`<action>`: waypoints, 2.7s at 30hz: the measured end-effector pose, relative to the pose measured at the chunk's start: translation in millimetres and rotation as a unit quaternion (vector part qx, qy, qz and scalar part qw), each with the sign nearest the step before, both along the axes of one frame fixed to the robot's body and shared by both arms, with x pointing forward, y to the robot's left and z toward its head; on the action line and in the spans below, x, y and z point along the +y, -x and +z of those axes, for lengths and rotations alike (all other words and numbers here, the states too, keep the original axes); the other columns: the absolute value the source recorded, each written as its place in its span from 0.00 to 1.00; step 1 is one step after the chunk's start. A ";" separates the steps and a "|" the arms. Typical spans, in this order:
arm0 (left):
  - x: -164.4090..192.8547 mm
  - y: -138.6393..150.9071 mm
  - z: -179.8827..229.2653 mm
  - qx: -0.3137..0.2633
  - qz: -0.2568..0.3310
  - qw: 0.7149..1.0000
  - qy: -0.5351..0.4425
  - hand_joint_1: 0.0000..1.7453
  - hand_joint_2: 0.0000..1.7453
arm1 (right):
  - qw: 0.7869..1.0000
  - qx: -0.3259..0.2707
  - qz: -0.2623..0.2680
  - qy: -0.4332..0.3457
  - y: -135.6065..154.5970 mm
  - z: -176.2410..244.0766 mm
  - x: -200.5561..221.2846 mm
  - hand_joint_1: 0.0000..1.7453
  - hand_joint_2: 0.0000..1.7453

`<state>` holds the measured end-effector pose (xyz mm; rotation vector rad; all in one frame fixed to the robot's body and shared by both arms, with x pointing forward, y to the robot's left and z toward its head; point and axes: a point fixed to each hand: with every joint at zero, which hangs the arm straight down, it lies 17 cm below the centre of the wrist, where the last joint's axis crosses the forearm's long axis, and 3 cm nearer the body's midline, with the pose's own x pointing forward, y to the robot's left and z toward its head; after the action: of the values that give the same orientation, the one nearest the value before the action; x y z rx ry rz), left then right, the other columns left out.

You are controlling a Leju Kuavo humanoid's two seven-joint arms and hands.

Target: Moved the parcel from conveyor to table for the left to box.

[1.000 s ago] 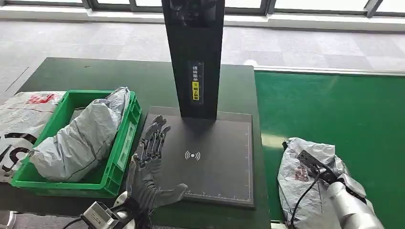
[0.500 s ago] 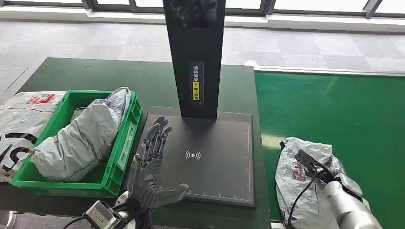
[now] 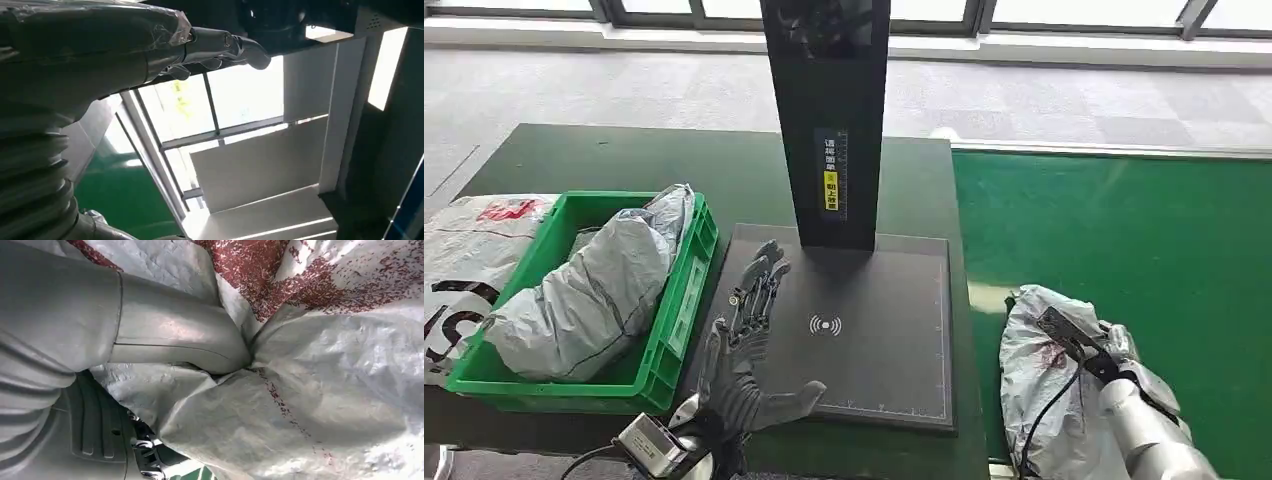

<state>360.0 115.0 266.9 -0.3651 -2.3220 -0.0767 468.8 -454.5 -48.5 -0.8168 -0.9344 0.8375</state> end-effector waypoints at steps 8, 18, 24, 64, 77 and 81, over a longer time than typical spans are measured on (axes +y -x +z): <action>0.9 1.0 -3.0 0.003 0.007 1.000 -0.004 0.00 1.00 | 0.999 -0.044 0.018 -0.015 -18.3 15.6 30.1 1.00 1.00; 9.7 -0.6 -2.4 0.003 0.040 0.999 -0.005 0.00 1.00 | 0.902 -0.424 0.042 -0.062 -55.0 206.1 76.7 1.00 1.00; 9.9 -4.3 1.3 0.000 0.039 0.999 0.002 0.00 1.00 | 0.813 -0.569 0.110 -0.053 -23.1 310.3 148.8 1.00 1.00; -20.2 -9.1 0.9 0.005 0.002 1.000 0.002 0.00 1.00 | 0.823 -0.333 0.278 -0.366 -28.6 225.5 442.4 1.00 1.00; -20.1 -3.9 -1.1 0.003 0.012 1.000 -0.009 0.00 1.00 | 0.837 -0.272 0.282 -0.381 -10.7 188.9 472.5 0.00 1.00; -21.7 -0.2 -2.2 0.002 0.015 1.000 -0.018 0.00 0.00 | 0.838 -0.292 0.285 -0.362 -10.7 193.8 470.7 0.00 1.00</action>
<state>360.2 93.3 264.7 -0.3121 -2.3192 -0.1029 479.5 16.2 145.3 -0.0864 -1.9544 0.6380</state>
